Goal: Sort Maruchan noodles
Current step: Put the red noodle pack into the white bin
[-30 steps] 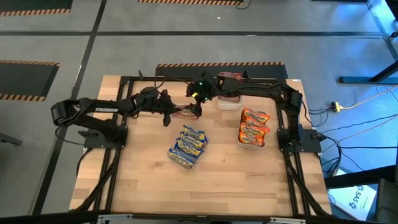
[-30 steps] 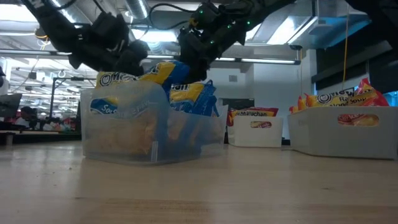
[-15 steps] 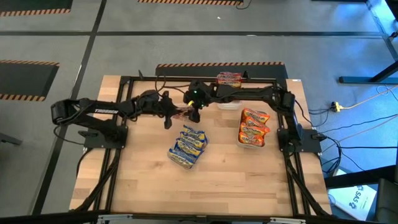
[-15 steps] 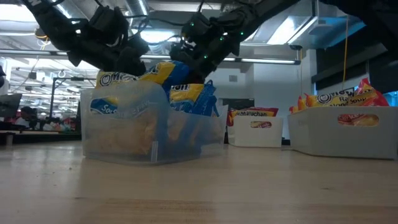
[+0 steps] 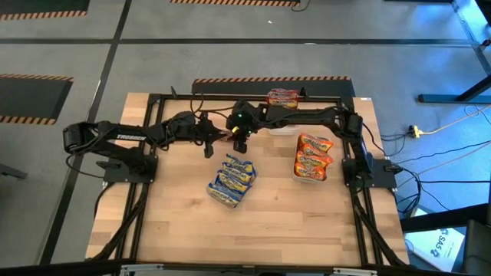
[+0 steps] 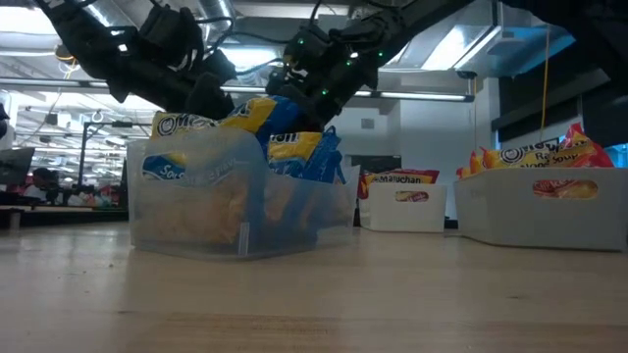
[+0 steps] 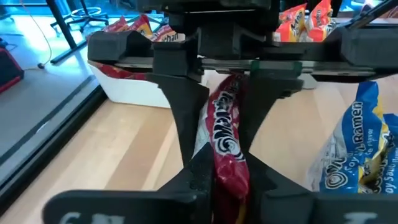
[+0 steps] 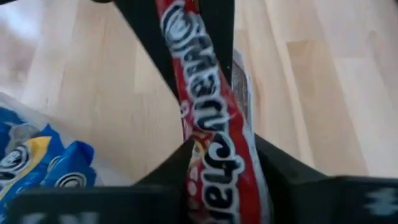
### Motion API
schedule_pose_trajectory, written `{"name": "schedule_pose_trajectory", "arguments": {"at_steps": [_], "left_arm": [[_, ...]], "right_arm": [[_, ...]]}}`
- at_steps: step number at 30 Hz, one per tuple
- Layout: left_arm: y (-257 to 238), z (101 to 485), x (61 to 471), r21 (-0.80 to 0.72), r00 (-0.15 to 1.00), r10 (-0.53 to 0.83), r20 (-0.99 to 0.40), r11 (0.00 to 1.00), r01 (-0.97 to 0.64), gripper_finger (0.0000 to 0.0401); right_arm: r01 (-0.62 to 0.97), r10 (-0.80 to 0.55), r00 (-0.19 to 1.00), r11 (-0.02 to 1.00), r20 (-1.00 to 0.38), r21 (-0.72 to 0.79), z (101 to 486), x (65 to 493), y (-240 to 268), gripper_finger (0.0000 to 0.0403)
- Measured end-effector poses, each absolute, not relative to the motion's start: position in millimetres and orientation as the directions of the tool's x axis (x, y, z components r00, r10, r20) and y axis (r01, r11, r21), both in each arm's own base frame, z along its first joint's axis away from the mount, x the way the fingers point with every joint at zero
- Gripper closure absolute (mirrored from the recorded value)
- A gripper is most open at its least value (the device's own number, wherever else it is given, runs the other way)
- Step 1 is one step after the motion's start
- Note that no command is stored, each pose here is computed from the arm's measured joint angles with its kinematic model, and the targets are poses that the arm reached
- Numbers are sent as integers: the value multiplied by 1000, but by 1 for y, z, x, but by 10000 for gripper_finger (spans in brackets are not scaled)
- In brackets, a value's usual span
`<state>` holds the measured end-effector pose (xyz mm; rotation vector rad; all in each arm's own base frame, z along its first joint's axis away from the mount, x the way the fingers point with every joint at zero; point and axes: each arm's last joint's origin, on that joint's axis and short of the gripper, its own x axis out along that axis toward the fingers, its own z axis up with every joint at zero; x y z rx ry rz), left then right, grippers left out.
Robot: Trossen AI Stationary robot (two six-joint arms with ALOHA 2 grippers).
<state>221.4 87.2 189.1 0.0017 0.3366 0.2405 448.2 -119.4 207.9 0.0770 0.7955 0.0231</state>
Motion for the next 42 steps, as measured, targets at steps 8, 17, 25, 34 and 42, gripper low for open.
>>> {"name": "schedule_pose_trajectory", "arguments": {"at_steps": [8, 17, 25, 34, 42], "left_arm": [[87, 189, 221, 33, 915, 235, -329, 971, -238, 309], [81, 213, 202, 34, 917, 283, -280, 958, -286, 278], [76, 219, 189, 39, 899, 304, -317, 951, -308, 277], [77, 212, 190, 6, 882, 296, -365, 949, -316, 277], [77, 212, 190, 3, 882, 296, -368, 948, -317, 277]], "right_arm": [[1, 13, 683, 1000, -730, 19, 209, 446, -120, 360], [-10, -3, 671, 1000, -741, -13, 261, 412, -125, 360], [44, -42, 599, 999, -800, -20, 306, 354, -148, 356], [102, -6, 515, 993, -857, 54, 312, 304, -188, 355], [102, 59, 462, 988, -885, 119, 267, 286, -203, 358]]}}
